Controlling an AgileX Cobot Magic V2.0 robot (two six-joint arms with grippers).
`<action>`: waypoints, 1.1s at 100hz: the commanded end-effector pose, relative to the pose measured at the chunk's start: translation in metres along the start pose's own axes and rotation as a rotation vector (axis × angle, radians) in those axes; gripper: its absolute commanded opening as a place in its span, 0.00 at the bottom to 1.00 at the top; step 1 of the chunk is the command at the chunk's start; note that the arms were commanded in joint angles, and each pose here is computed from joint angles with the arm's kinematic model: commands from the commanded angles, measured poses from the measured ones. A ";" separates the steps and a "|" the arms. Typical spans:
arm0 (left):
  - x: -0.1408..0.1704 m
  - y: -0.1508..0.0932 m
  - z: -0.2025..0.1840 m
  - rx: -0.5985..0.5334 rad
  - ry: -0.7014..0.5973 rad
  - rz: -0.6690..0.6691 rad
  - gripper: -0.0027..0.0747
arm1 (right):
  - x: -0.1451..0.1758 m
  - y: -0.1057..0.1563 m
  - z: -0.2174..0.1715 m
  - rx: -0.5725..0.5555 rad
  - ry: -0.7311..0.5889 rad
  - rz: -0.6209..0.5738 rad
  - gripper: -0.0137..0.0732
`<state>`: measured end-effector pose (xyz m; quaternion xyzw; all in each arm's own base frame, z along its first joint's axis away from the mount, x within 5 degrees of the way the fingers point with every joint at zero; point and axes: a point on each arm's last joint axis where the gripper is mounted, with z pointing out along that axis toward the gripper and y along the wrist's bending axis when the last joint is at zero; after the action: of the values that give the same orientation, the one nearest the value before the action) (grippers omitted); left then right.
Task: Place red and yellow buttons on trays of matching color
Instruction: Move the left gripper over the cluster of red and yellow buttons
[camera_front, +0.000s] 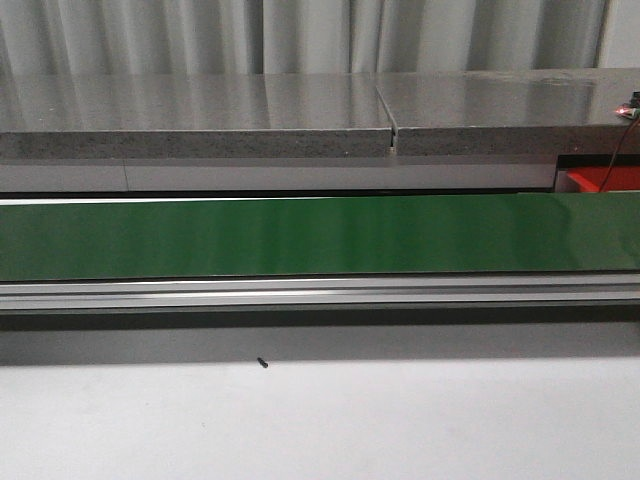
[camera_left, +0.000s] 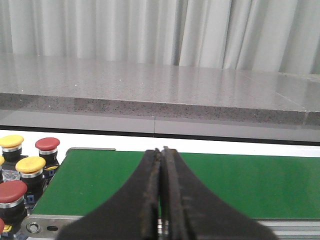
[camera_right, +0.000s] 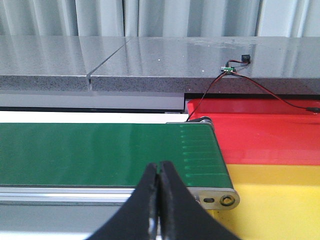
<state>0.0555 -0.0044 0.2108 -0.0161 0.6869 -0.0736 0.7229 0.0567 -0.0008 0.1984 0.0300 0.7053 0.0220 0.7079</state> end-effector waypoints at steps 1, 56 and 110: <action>0.002 0.000 -0.002 0.012 -0.075 -0.022 0.01 | -0.014 0.002 -0.003 -0.014 -0.112 -0.015 0.08; 0.002 0.000 -0.002 0.012 -0.075 -0.022 0.01 | -0.014 0.002 -0.003 -0.014 -0.112 -0.015 0.08; -0.048 -0.007 -0.006 0.005 0.057 0.029 0.01 | -0.014 0.002 -0.003 -0.014 -0.112 -0.015 0.08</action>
<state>0.0491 -0.0052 0.2230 -0.0062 0.7416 -0.0669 0.6674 0.0567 -0.0008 0.1984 0.0300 0.7053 0.0220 0.7079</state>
